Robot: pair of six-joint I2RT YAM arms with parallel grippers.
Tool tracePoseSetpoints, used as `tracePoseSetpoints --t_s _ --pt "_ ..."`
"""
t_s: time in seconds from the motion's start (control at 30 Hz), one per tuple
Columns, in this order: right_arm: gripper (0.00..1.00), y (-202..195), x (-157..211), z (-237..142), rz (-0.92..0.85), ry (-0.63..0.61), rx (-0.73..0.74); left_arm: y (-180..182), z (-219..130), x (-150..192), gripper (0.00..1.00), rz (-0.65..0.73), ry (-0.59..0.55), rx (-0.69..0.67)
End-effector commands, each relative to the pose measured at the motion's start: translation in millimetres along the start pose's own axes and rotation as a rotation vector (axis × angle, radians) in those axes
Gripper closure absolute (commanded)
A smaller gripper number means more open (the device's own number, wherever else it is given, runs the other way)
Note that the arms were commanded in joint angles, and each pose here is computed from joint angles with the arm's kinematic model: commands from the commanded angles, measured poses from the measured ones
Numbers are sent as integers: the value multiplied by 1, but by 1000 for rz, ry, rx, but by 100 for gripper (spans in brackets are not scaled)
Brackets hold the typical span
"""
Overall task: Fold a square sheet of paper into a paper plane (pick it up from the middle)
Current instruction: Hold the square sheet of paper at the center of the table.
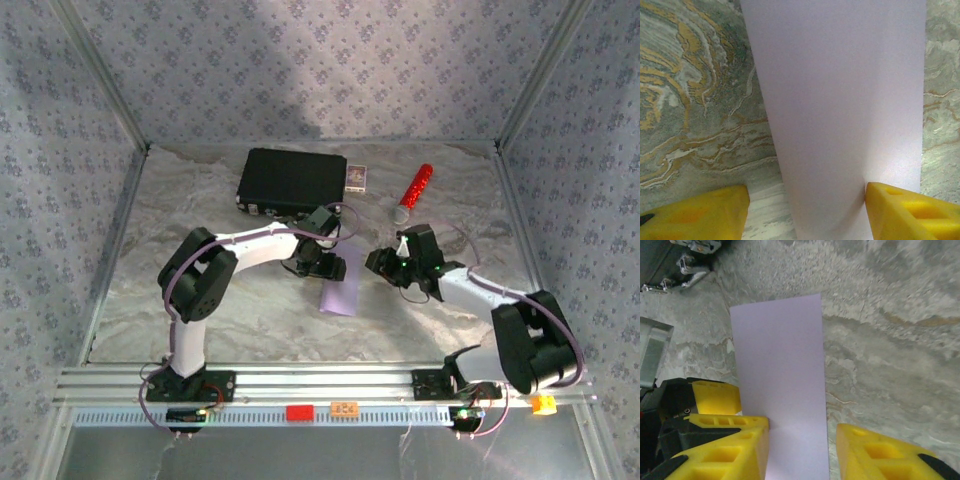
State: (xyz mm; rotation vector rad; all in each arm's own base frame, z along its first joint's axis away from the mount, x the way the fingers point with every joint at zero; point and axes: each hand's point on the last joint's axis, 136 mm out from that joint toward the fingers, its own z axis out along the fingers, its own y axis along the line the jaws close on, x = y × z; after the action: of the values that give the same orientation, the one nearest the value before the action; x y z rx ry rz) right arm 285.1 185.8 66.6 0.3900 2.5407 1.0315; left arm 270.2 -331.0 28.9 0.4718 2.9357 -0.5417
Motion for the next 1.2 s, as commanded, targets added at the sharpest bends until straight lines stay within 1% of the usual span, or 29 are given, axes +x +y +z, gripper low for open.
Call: tracePoseSetpoints --t_s 0.0,0.1,0.27,0.4,0.53,0.67,0.7,0.77,0.83,0.87,0.9,0.93,1.0,1.07,1.17 --pt "66 23 2 10 -20 49 -78 13 17 8 36 -6 36 -61" --pt "76 28 10 24 -28 99 -83 14 16 8 36 -24 31 -65" --pt "86 26 18 42 -29 139 -40 12 16 8 36 -32 27 -53" --pt "89 5 27 48 -30 169 53 12 14 9 36 -30 23 -51" --pt "92 -7 39 54 -54 231 72 10 12 8 36 -41 10 -34" --pt "93 -30 46 54 -80 254 158 2 4 4 35 -59 -24 7" --pt "93 -34 46 52 -90 263 173 0 1 2 34 -63 -39 19" --pt "94 -39 47 50 -114 279 195 -6 -11 -3 25 -68 -86 45" --pt "94 -39 47 47 -129 287 197 -13 -28 -10 20 -65 -153 86" --pt "94 -38 46 47 -172 297 188 -16 -36 -14 15 -66 -187 103" --pt "94 -36 46 46 -186 304 183 -16 -45 -17 2 -69 -226 107" --pt "94 -35 46 46 -198 310 173 -16 -54 -21 0 -71 -265 111" --pt "93 -30 44 46 -225 318 153 -14 -71 -27 0 -72 -346 111" --pt "93 -25 44 47 -249 329 132 -6 -87 -33 0 -105 -426 115" --pt "93 -22 44 49 -280 350 119 7 -102 -34 0 -159 -493 148"
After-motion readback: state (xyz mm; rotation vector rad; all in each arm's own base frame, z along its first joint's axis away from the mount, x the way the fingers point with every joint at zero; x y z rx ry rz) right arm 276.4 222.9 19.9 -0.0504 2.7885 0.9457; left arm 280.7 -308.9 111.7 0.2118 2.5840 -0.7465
